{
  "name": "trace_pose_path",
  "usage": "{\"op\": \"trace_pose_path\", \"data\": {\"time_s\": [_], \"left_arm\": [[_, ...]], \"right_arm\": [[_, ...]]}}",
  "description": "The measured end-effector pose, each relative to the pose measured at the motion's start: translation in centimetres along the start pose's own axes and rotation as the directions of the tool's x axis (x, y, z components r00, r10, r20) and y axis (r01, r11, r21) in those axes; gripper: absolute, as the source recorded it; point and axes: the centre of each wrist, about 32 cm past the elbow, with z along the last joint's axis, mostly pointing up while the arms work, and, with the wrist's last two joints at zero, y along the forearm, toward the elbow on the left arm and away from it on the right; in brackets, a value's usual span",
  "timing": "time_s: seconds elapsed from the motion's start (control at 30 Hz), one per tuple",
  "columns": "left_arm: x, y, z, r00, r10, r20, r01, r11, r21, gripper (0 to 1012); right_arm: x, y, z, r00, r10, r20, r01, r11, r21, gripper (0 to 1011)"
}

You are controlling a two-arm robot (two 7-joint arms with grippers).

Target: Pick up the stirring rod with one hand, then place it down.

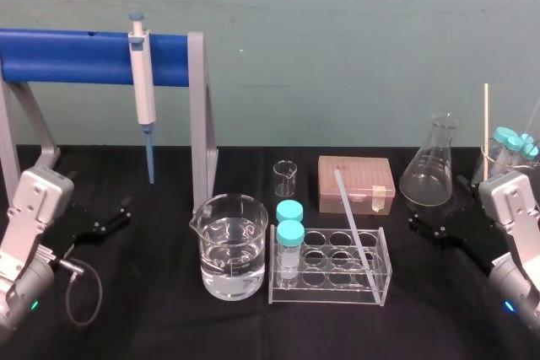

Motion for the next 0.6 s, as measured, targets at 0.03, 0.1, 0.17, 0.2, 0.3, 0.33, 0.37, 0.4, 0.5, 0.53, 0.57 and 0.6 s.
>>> {"op": "trace_pose_path", "data": {"time_s": [0.03,0.1,0.17,0.2,0.3,0.33,0.37,0.4,0.5,0.53,0.57,0.6], "left_arm": [[0.0,0.0,0.0,1.0,0.0,0.0,0.0,1.0,0.0,1000],[0.0,0.0,0.0,1.0,0.0,0.0,0.0,1.0,0.0,1000],[0.0,0.0,0.0,1.0,0.0,0.0,0.0,1.0,0.0,1000],[0.0,0.0,0.0,1.0,0.0,0.0,0.0,1.0,0.0,1000],[0.0,0.0,0.0,1.0,0.0,0.0,0.0,1.0,0.0,1000],[0.0,0.0,0.0,1.0,0.0,0.0,0.0,1.0,0.0,1000],[0.0,0.0,0.0,1.0,0.0,0.0,0.0,1.0,0.0,1000],[0.0,0.0,0.0,1.0,0.0,0.0,0.0,1.0,0.0,1000],[0.0,0.0,0.0,1.0,0.0,0.0,0.0,1.0,0.0,1000],[0.0,0.0,0.0,1.0,0.0,0.0,0.0,1.0,0.0,1000],[0.0,0.0,0.0,1.0,0.0,0.0,0.0,1.0,0.0,1000],[0.0,0.0,0.0,1.0,0.0,0.0,0.0,1.0,0.0,1000]], "right_arm": [[0.0,0.0,0.0,1.0,0.0,0.0,0.0,1.0,0.0,1000],[0.0,0.0,0.0,1.0,0.0,0.0,0.0,1.0,0.0,1000],[0.0,0.0,0.0,1.0,0.0,0.0,0.0,1.0,0.0,1000],[0.0,0.0,0.0,1.0,0.0,0.0,0.0,1.0,0.0,1000],[0.0,0.0,0.0,1.0,0.0,0.0,0.0,1.0,0.0,1000],[0.0,0.0,0.0,1.0,0.0,0.0,0.0,1.0,0.0,1000],[0.0,0.0,0.0,1.0,0.0,0.0,0.0,1.0,0.0,1000],[0.0,0.0,0.0,1.0,0.0,0.0,0.0,1.0,0.0,1000],[0.0,0.0,0.0,1.0,0.0,0.0,0.0,1.0,0.0,1000],[0.0,0.0,0.0,1.0,0.0,0.0,0.0,1.0,0.0,1000],[0.0,0.0,0.0,1.0,0.0,0.0,0.0,1.0,0.0,1000],[0.0,0.0,0.0,1.0,0.0,0.0,0.0,1.0,0.0,1000]]}}
